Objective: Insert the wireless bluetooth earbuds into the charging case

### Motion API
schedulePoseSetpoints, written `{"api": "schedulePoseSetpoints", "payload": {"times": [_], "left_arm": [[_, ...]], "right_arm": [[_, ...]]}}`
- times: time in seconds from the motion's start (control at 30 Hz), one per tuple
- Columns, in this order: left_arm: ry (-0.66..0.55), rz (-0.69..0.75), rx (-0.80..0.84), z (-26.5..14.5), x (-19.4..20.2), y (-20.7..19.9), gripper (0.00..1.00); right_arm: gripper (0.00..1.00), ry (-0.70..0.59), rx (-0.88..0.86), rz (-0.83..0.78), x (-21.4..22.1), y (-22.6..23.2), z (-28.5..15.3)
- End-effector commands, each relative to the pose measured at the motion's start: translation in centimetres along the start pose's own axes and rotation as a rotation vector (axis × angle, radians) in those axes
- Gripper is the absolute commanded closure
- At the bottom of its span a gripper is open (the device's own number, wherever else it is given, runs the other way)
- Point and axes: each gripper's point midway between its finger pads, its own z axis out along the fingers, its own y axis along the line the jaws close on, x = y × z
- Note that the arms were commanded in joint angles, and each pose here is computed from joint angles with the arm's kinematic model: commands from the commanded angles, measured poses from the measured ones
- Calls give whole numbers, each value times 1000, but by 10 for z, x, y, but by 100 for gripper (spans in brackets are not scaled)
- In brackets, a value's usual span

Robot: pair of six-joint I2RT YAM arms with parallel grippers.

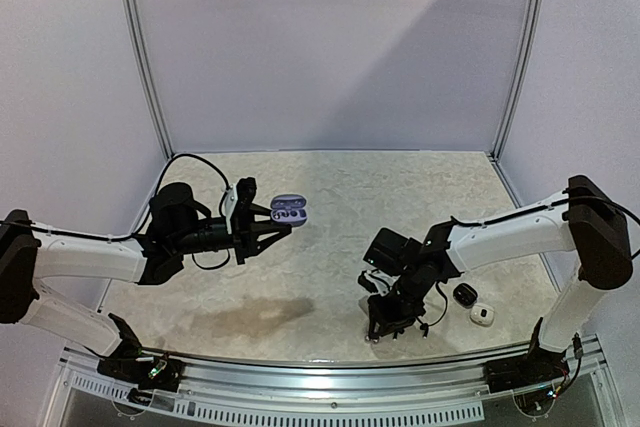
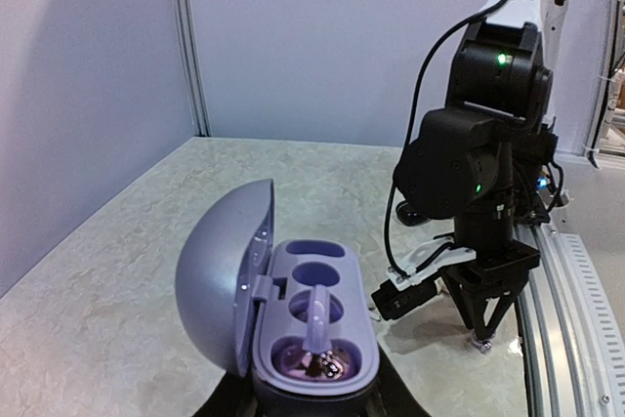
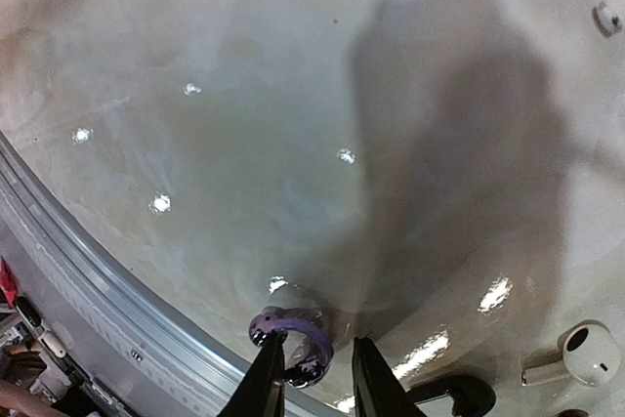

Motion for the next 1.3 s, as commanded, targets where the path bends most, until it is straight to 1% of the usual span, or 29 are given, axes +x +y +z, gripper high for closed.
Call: {"api": "schedulePoseSetpoints", "payload": {"times": [0.0, 0.27, 0.47, 0.63, 0.83, 0.93, 1.0, 1.13, 1.27], "left_arm": [[-2, 11, 21, -1, -2, -7, 100], [-3, 13, 23, -2, -3, -8, 100], [0, 13, 23, -2, -2, -8, 100], [2, 11, 23, -2, -1, -8, 100], [-1, 16, 19, -2, -2, -8, 100], [0, 16, 19, -3, -1, -8, 100], [-1, 17, 19, -3, -1, -8, 100], [1, 19, 17, -3, -1, -9, 100], [-1, 19, 16, -3, -1, -8, 100]], "right_arm": [[74, 31, 4, 23, 7, -2, 11], [76, 26, 1, 33, 5, -1, 14], [83, 33, 8, 33, 5, 0, 14], [90, 13, 17, 14, -4, 8, 5], [92, -13, 61, -11, -14, 10, -6], [92, -38, 122, -7, -19, 3, -14], [93, -79, 202, 4, -29, -5, -24], [93, -144, 369, 81, -38, -34, -40], [94, -172, 408, 148, -40, -42, -45]]}}
